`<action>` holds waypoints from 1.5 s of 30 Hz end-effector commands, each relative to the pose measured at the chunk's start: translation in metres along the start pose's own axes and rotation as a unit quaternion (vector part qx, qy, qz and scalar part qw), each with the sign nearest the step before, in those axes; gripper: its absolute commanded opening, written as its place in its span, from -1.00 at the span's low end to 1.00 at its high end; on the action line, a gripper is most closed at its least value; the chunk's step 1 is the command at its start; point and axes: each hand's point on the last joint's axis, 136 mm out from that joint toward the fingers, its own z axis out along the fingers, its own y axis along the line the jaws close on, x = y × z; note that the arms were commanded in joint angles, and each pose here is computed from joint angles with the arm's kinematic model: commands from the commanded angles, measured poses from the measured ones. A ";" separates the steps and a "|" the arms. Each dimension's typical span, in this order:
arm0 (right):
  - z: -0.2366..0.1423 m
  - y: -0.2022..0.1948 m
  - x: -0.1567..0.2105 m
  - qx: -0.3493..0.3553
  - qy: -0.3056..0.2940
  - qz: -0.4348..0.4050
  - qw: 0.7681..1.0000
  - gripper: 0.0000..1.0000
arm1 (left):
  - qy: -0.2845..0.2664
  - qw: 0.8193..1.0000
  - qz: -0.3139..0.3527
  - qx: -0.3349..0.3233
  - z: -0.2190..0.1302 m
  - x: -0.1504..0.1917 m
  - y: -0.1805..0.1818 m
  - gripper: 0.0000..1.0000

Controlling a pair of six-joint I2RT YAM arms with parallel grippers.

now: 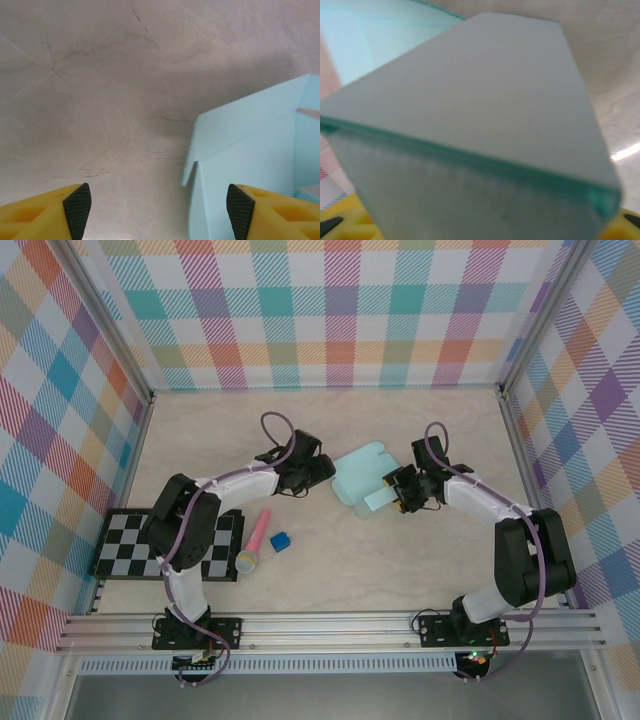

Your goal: Fold the paper box

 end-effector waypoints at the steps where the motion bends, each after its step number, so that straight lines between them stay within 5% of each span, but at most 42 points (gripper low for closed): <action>1: -0.002 0.026 0.001 -0.055 0.005 0.005 0.998 0.03 | -0.040 0.999 0.023 -0.013 -0.025 -0.022 0.007 0.51; 13: 0.056 0.082 0.006 -0.193 0.008 0.022 0.981 -0.05 | -0.084 0.995 0.039 -0.031 -0.049 -0.050 0.027 0.53; 20: 0.080 0.063 0.025 -0.195 0.006 0.039 0.980 0.09 | -0.093 0.994 0.043 -0.022 -0.055 -0.044 0.032 0.53; 24: 0.073 0.037 0.029 -0.152 -0.004 0.043 0.987 0.46 | -0.101 0.993 0.053 -0.021 -0.054 -0.044 0.034 0.54; 34: -0.016 -0.001 0.025 -0.077 -0.086 -0.075 0.991 0.50 | -0.125 0.984 0.124 0.036 -0.052 -0.044 -0.004 0.58; 38: -0.054 0.014 0.013 -0.085 -0.104 -0.217 0.967 0.54 | -0.127 0.974 0.171 0.083 -0.054 -0.041 -0.025 0.58; 41: -0.056 0.030 -0.005 -0.062 -0.097 -0.331 0.936 0.70 | -0.147 0.943 0.248 0.164 -0.064 -0.022 -0.054 0.56; 45: -0.052 0.060 -0.022 -0.140 -0.081 -0.465 0.871 0.70 | -0.142 0.928 0.280 0.202 -0.067 -0.006 -0.059 0.53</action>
